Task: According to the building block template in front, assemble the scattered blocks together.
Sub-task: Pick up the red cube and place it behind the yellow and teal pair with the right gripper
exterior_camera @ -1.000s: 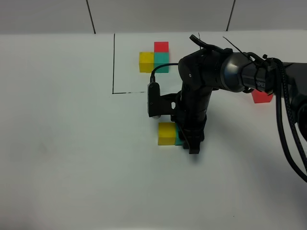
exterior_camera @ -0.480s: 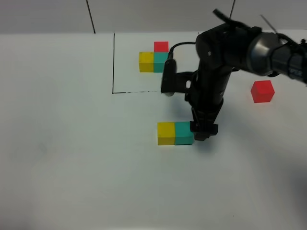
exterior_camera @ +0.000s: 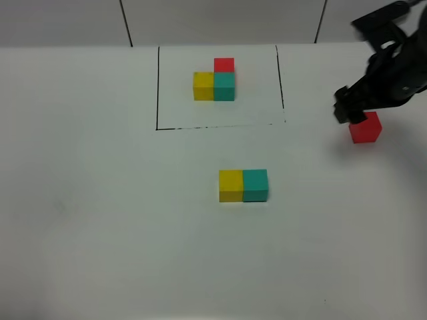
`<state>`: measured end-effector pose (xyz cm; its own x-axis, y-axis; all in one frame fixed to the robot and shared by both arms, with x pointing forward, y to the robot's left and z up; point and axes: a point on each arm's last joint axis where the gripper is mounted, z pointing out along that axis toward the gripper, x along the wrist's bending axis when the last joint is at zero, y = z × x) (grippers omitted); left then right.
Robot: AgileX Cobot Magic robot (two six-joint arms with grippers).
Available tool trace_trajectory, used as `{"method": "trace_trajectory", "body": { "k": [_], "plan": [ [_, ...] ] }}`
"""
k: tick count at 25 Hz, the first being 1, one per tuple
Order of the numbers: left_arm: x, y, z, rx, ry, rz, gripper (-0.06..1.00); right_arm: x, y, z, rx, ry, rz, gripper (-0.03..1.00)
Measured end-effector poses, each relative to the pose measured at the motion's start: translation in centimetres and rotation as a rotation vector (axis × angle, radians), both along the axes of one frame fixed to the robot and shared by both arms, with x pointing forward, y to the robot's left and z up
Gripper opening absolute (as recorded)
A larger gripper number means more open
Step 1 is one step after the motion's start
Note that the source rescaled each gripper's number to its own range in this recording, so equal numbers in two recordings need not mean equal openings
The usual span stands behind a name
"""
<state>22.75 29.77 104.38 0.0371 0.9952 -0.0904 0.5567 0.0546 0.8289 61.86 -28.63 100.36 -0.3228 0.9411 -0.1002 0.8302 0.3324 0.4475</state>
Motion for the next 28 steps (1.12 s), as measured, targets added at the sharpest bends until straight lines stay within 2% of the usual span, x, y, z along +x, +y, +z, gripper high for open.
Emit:
{"method": "trace_trajectory", "body": {
  "k": [3,8,16,28],
  "plan": [
    [0.0,0.0,0.0,0.000,0.000,0.000,0.88,0.3,-2.1,0.1,0.023,-0.045,-0.094,0.72],
    [0.0,0.0,0.0,-0.001,0.000,0.001,0.88,1.8,-2.4,-0.3,0.041,-0.064,-0.114,0.72],
    [0.0,0.0,0.0,-0.001,0.000,0.001,0.88,4.8,-3.4,-4.4,0.046,0.064,-0.132,0.72],
    [0.0,0.0,0.0,-0.001,0.000,0.001,0.88,5.9,-3.3,-8.3,0.048,0.134,-0.108,0.72]
  ]
}}
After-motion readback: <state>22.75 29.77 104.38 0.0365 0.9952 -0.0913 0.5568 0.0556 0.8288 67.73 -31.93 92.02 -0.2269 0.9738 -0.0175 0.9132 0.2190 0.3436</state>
